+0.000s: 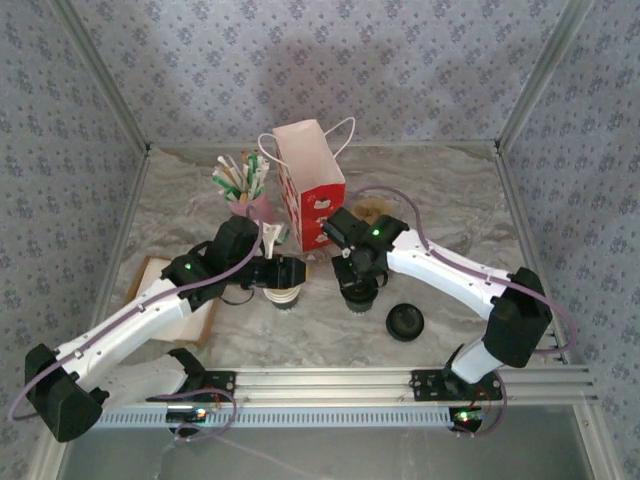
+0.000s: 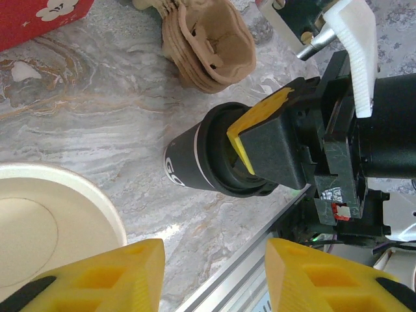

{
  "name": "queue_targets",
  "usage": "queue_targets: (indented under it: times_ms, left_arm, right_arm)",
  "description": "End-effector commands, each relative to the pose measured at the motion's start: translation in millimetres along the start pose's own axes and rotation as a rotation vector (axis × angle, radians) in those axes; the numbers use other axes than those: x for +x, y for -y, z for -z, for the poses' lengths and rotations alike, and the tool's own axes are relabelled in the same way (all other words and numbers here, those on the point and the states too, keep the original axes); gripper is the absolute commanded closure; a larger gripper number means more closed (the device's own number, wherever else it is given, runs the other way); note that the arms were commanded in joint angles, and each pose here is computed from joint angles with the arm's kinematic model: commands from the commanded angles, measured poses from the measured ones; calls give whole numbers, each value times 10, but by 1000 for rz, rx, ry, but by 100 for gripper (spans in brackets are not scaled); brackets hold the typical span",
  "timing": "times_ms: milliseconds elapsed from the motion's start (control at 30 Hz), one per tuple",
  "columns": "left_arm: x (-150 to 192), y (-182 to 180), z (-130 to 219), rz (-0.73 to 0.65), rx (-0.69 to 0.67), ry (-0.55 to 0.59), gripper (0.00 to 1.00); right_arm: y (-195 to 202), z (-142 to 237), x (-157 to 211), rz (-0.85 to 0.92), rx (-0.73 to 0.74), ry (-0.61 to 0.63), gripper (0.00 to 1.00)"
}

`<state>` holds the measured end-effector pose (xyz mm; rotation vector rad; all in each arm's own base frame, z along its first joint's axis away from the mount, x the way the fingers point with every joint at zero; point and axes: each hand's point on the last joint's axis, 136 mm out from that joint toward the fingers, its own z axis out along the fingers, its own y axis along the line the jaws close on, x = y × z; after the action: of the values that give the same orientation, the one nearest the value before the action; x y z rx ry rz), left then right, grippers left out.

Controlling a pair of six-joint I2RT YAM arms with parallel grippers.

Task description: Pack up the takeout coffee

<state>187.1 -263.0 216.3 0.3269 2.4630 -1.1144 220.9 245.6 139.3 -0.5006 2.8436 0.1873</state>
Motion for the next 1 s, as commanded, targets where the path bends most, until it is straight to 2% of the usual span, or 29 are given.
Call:
queue_targets:
  times_ms: [0, 233, 333, 633, 933, 967]
  left_arm:
    - [-47, 35, 32, -23, 14, 26, 56]
    - [-55, 55, 16, -23, 24, 25, 56]
    - [-63, 62, 0, -22, 26, 24, 56]
    - [-110, 112, -168, -44, -3, -14, 56]
    - [-107, 192, -525, -65, -54, -104, 56]
    - [-103, 203, -562, -66, -57, -114, 56]
  right_arm:
    - [92, -152, 302, 2, 35, -118, 91]
    - [233, -162, 508, -17, 57, -156, 91]
    - [215, -63, 490, -23, 36, -130, 91]
    - [63, 444, 170, -41, -70, 25, 76]
    - [262, 437, 317, -111, -95, 11, 73]
    - [289, 352, 389, -120, -96, -13, 73]
